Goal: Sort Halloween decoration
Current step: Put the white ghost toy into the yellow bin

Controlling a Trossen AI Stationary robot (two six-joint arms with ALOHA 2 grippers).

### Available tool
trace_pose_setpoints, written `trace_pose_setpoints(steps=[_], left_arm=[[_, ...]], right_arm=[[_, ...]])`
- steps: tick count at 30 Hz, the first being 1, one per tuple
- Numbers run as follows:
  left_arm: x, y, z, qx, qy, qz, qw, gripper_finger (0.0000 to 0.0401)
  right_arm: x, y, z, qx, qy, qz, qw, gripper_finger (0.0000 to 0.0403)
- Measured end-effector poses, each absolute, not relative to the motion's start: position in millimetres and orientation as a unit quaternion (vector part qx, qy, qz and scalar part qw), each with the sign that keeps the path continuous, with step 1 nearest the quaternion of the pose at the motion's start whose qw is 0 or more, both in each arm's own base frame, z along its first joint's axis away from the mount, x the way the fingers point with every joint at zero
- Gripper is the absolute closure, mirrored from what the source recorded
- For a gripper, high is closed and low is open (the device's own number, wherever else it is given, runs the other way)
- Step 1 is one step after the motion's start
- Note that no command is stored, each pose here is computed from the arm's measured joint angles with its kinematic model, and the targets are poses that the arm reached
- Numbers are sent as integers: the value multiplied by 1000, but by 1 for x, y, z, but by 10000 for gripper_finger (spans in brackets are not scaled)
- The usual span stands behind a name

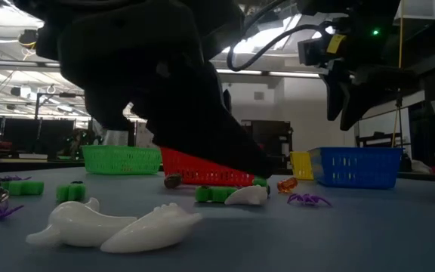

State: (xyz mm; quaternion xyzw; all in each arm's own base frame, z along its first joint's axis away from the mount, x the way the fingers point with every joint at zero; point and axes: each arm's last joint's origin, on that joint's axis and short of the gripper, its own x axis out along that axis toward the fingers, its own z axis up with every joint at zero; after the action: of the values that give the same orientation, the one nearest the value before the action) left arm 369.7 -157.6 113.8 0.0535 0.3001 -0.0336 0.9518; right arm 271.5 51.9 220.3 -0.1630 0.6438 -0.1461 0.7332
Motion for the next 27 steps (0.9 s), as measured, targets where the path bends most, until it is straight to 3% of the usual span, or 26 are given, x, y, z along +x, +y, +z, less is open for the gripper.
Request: trace_pose_setpoints(steps=[27], left_arm=[[369,-152,92,7,347,-11,938,237]], right_arm=[[276,53,220,-154,629,-144,748,176]])
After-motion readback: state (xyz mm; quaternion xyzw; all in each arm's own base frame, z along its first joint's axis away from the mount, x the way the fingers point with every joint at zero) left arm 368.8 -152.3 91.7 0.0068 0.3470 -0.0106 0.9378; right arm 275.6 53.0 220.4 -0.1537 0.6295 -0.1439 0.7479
